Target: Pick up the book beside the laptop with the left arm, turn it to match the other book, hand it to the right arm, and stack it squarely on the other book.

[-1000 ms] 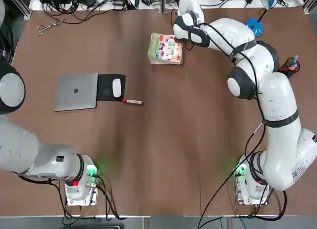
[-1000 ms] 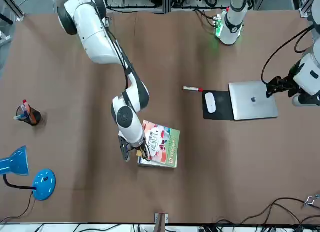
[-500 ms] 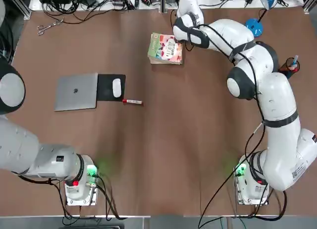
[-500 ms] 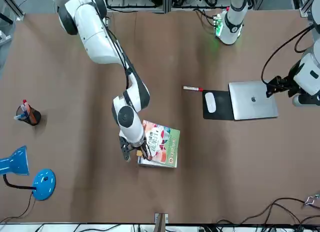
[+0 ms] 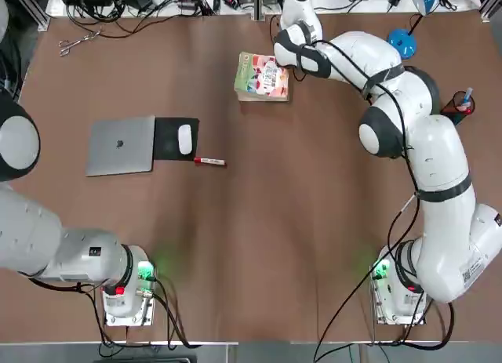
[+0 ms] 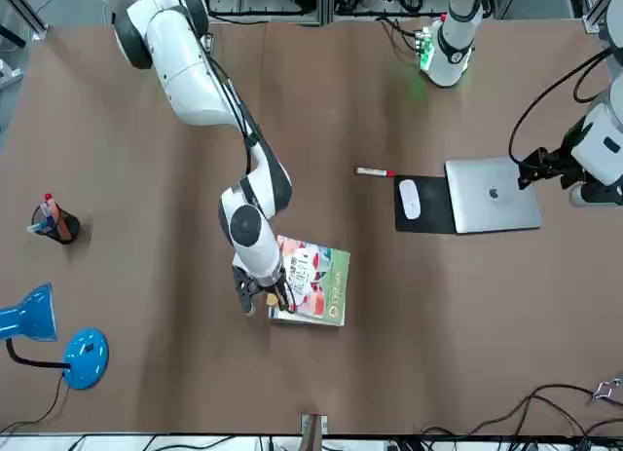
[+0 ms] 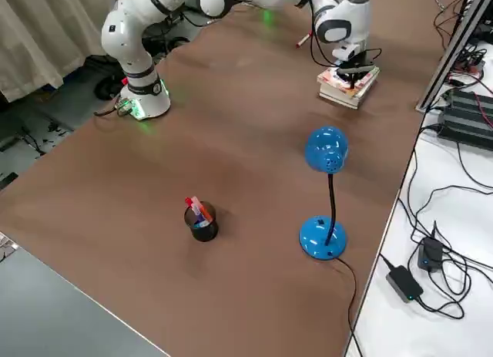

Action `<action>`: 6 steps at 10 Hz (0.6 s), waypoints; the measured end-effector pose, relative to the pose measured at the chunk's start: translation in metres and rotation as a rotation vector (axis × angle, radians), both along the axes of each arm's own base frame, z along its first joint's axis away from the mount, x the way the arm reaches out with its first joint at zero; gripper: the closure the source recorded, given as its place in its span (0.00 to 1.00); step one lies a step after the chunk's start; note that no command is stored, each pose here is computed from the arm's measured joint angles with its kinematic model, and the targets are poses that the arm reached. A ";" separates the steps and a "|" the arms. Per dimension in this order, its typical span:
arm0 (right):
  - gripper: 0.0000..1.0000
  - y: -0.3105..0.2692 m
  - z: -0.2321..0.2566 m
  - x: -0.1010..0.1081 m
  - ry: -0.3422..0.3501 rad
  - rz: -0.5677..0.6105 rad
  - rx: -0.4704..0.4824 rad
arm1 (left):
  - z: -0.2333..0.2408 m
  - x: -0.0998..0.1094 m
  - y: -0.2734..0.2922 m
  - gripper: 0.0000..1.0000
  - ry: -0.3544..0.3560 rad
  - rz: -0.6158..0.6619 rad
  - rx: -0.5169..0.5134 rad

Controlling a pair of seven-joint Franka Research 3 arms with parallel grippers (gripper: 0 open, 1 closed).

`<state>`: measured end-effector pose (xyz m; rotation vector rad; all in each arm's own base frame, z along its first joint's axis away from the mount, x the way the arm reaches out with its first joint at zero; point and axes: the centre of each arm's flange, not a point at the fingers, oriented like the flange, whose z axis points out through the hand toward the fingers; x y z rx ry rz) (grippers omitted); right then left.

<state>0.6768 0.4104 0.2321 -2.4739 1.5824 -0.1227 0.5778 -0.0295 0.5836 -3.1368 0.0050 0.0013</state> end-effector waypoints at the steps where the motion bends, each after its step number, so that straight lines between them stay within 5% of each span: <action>1: 0.99 0.000 0.000 0.000 -0.006 0.001 0.001 | 0.000 0.000 0.000 0.00 0.000 0.000 0.000; 6: 0.99 0.002 -0.001 0.003 -0.023 0.005 0.005 | 0.000 0.000 0.000 0.00 0.000 0.000 0.000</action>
